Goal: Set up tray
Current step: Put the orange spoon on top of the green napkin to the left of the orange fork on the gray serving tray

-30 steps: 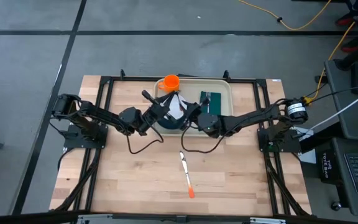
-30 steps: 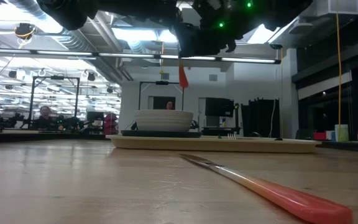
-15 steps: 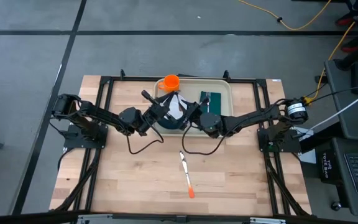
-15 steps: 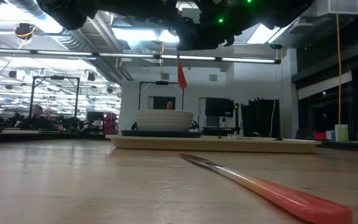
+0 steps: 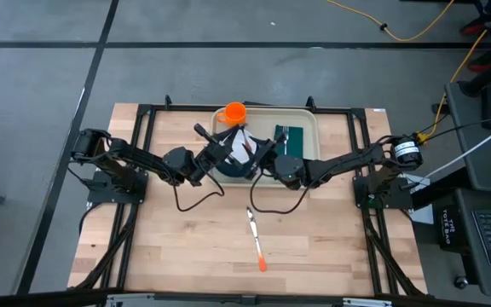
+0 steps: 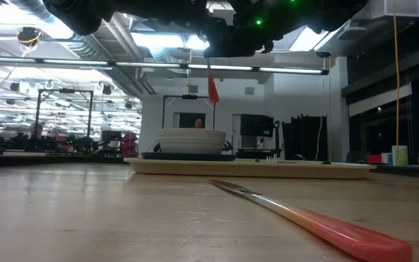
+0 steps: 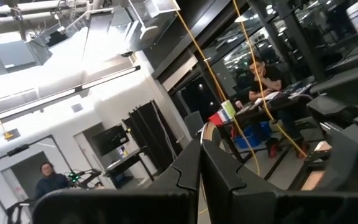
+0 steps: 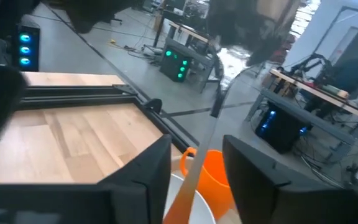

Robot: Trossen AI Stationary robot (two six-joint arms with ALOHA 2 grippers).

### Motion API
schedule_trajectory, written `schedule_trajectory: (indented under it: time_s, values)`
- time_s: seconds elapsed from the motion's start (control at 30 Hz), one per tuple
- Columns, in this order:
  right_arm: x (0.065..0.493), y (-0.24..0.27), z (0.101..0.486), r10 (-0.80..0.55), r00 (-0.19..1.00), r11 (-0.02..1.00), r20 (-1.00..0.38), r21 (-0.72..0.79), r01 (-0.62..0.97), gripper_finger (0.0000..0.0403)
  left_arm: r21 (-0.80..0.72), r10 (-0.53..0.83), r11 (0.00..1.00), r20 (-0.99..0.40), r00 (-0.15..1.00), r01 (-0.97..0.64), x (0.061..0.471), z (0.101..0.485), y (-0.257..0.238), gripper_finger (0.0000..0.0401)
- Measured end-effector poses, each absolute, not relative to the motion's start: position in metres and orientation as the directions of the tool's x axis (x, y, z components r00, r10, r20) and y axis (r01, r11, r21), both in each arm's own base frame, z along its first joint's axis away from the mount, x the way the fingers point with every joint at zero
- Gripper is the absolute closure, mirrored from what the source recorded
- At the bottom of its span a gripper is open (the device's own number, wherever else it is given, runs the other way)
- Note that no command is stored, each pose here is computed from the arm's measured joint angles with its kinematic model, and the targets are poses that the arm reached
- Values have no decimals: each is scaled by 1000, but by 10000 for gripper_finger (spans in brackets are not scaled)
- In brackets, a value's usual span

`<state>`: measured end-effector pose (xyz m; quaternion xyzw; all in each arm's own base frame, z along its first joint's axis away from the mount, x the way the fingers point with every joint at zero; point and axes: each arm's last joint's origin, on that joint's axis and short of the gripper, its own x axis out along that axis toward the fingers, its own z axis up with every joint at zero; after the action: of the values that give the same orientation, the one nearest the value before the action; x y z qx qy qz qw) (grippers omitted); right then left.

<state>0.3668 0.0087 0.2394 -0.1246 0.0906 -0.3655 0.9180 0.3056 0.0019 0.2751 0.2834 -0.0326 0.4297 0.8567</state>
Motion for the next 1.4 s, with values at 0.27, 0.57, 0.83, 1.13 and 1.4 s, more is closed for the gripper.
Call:
schedule_trajectory:
  time_s: [0.27, 0.57, 0.83, 1.13, 1.4]
  values:
    - [367, 6, 241, -698, 713, 700, -62, -265, 663, 219, 410, 675, 534, 320, 665, -739, 307, 276, 1, 399]
    - [368, -10, 243, -695, 717, 714, -54, -170, 680, 218, 382, 687, 530, 330, 647, -757, 305, 277, 1, 399]
    - [368, -15, 243, -700, 713, 710, -49, -159, 686, 236, 378, 691, 522, 337, 639, -764, 305, 279, 2, 399]
    - [368, -15, 244, -700, 712, 709, -45, -161, 687, 285, 381, 693, 520, 336, 638, -765, 305, 278, 2, 399]
    - [368, -15, 244, -719, 694, 691, -42, -161, 705, 324, 379, 713, 503, 325, 621, -776, 304, 278, 3, 399]
